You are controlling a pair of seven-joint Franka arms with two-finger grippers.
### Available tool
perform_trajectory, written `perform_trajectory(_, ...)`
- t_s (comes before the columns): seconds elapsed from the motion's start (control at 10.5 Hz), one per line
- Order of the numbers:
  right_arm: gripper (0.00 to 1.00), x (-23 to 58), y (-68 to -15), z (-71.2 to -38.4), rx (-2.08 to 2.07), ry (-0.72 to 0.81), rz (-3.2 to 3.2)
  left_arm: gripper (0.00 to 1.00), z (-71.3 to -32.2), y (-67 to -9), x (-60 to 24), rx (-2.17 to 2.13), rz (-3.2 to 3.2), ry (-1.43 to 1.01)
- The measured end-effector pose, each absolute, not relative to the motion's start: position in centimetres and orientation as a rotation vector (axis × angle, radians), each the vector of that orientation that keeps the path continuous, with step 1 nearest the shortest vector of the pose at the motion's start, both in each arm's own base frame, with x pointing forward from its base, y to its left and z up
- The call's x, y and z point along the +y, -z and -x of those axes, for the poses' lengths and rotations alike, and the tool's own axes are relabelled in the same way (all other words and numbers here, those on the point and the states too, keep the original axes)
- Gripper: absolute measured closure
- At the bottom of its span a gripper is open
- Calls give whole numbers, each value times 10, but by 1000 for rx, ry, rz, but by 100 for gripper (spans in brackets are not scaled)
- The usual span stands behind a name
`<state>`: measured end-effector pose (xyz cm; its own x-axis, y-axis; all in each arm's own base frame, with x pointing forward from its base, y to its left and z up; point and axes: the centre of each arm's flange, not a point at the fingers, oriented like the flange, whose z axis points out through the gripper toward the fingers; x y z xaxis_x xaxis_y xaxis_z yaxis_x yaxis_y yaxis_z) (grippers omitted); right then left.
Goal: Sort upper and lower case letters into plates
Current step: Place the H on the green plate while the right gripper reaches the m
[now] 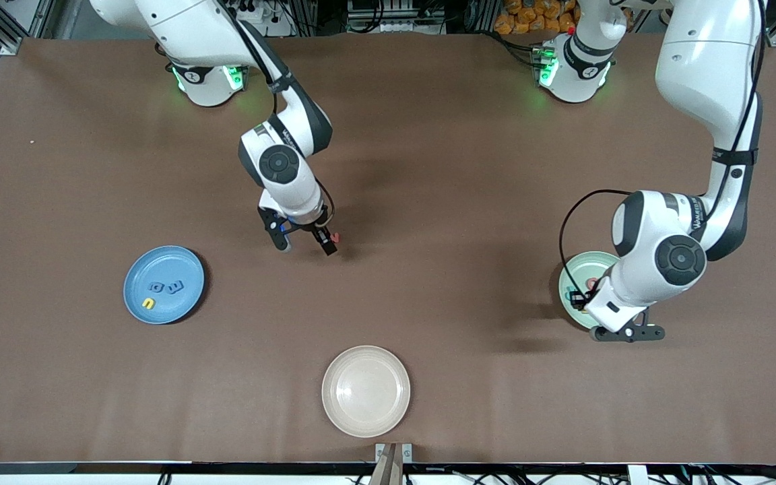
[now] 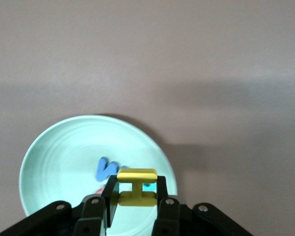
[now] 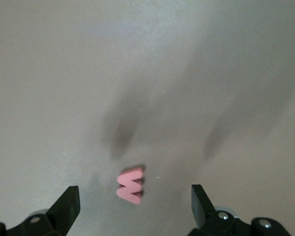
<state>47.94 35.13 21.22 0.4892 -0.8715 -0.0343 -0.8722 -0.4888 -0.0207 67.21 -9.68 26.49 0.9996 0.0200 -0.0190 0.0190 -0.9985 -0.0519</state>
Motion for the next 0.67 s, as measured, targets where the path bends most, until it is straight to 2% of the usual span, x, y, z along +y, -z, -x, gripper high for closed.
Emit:
perform_trajectory(0.19,0,349,-204,-474,1581,-36,2686,65,-664,-249,-73,-77,3069,-84)
perform_trajectory(0.48,0,350,-182,-475,1586,-39,2694,26,-668,-262,-63,-102,3067,-52)
perform_trajectory(0.67,0,354,-175,-481,1585,-37,2693,0,-675,-306,-62,-109,3077,40)
